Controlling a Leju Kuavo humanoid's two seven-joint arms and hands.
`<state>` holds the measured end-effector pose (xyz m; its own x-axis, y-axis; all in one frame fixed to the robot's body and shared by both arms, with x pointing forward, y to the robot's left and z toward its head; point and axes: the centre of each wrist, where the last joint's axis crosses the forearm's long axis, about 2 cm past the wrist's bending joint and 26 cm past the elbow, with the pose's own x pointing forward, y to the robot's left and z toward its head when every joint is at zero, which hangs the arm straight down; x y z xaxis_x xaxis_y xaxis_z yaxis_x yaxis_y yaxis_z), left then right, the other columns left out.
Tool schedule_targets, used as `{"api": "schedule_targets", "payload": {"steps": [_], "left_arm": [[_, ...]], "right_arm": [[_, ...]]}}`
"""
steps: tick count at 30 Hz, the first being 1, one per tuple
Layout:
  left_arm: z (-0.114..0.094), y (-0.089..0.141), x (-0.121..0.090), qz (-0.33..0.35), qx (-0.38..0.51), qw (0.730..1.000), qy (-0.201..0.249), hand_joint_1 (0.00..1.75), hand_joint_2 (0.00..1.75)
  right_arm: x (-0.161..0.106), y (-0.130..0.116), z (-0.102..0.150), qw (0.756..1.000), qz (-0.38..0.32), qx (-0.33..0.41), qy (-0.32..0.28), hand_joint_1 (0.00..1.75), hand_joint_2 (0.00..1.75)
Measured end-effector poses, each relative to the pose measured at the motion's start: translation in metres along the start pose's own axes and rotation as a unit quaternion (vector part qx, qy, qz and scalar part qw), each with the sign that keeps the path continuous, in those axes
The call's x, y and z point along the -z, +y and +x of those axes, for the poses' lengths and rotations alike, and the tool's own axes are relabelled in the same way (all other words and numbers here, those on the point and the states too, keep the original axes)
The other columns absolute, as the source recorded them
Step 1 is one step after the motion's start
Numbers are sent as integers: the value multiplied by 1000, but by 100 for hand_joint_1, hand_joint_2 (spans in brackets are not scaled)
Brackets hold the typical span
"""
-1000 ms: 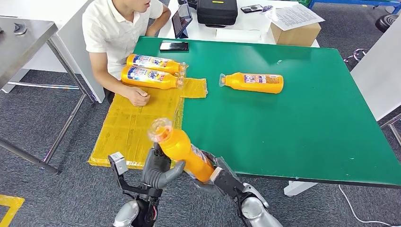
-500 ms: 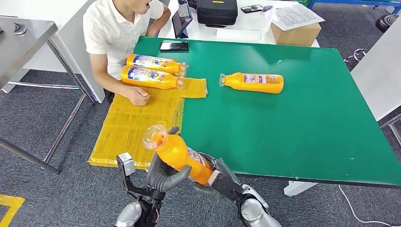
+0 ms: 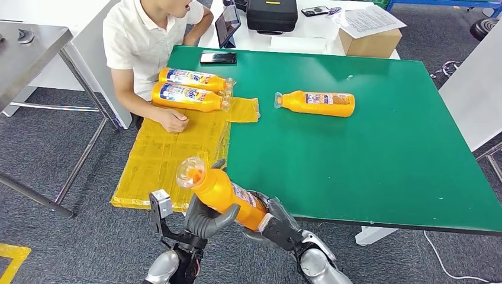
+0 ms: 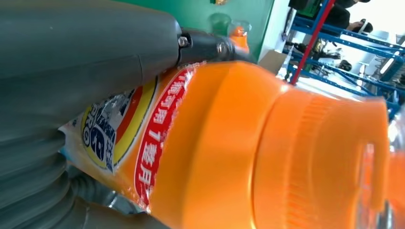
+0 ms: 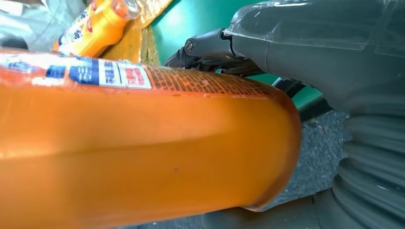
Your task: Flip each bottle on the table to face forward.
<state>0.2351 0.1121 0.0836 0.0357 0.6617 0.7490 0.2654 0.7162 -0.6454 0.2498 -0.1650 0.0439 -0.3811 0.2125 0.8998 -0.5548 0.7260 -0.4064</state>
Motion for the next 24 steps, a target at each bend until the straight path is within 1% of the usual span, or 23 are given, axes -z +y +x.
{"api": "schedule_targets", "payload": {"steps": [1,3,4,5,6,9,13,17,24], "left_arm": [[1,0,1,-3,-6,1000,-2,175,175],[2,1,3,-10,-24,1000,-7,175,175],[3,2,4,-13,-35,999,-8,175,175],[3,2,4,-16,-46,999,-8,175,175],[4,4,4,-19,-57,998,-8,175,175],[6,5,4,-28,-79,996,-7,175,175],[7,7,5,-30,-85,996,-6,175,175],[7,7,5,-29,-86,996,-7,175,175],[8,9,5,-28,-99,995,-9,175,175]], "right_arm": [[1,0,1,1000,4,3,-2,99,175],[2,1,1,1000,12,10,-6,60,175],[3,1,1,1000,15,14,-8,44,175],[3,2,1,1000,19,18,-11,29,175],[3,3,1,999,23,21,-14,22,175],[5,6,2,998,43,28,-26,21,175],[5,10,2,998,55,31,-30,21,175],[5,12,2,997,60,31,-31,1,175],[8,13,4,996,64,43,-36,0,175]]}}
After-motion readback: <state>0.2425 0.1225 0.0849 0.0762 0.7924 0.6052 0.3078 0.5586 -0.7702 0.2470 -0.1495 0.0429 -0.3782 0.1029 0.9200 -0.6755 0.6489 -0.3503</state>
